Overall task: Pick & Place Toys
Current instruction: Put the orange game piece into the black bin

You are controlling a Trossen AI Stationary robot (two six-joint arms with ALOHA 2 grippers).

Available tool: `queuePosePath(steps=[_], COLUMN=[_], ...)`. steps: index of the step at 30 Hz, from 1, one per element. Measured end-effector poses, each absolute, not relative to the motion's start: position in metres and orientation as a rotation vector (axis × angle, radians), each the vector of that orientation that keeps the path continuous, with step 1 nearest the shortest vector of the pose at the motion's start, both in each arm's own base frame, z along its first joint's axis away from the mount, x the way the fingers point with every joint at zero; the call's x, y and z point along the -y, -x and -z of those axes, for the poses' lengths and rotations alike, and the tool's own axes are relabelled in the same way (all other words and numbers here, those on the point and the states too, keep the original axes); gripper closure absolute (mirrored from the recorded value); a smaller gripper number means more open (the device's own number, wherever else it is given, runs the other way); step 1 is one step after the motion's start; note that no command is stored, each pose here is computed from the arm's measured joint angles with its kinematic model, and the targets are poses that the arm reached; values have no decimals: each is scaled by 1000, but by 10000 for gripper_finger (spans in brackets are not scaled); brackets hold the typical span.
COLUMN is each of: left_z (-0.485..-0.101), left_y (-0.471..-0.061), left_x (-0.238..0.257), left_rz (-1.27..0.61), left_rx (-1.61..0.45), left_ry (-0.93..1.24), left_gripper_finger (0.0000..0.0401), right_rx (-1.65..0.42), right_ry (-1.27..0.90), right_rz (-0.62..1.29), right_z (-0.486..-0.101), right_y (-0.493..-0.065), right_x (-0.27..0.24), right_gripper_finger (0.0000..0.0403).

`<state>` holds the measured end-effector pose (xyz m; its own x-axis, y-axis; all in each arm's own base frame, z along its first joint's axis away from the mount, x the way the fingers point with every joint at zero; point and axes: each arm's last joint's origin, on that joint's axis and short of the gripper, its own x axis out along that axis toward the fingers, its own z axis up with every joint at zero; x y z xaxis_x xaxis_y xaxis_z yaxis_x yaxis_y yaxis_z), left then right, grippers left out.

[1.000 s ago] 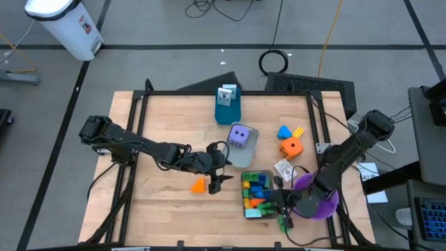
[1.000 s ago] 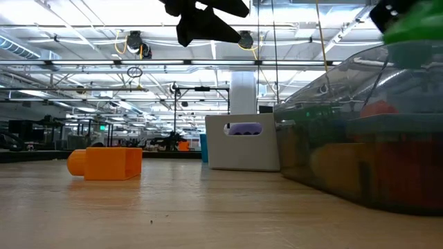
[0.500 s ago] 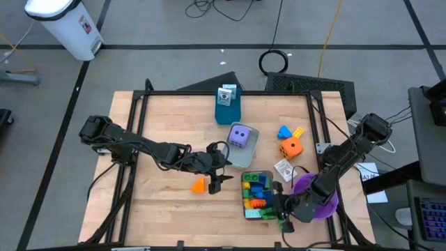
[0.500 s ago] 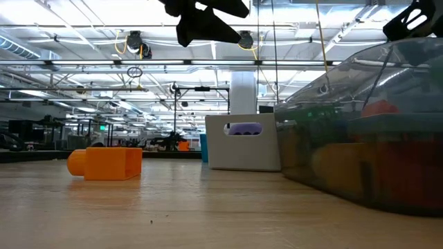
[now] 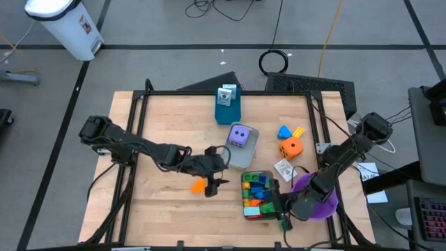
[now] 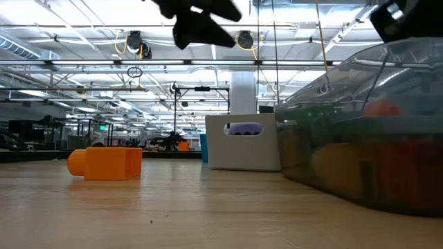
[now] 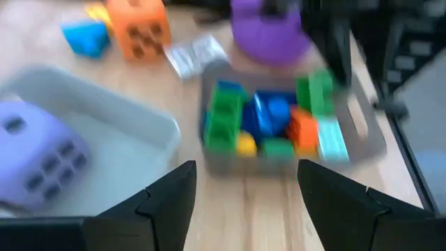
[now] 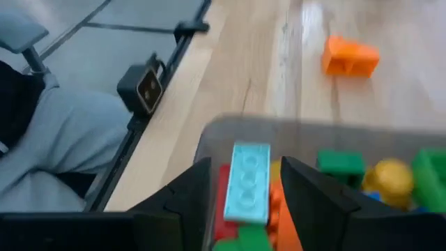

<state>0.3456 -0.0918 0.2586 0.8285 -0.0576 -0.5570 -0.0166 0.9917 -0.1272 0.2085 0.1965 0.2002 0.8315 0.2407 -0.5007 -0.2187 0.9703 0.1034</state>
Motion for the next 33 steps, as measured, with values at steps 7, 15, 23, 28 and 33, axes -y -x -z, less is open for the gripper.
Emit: queuePosePath(steps=[7,15,23,28,33], left_z=[-241,-226,-198,-184,-179], left_y=[-325,-303,-279,-270,-268], left_x=[108,133,148,146,141], left_rz=[-16,-154,-288,-349,-388], left_rx=[-837,-906,-938,-966,-966], left_ry=[194,313,437,490,497], left_gripper_finger=[144,144,144,144,144], right_rx=[-338,-302,-310,-311,-307], right_ry=[87,97,123,132,129], right_rz=[-288,-239,-220,-219,-219], right_z=[-218,-221,-220,-220,-212], right_y=[-223,-235,-239,-239,-236], right_x=[-193,-181,-175,-174,-171], right_gripper_finger=[234,234,234,234,234])
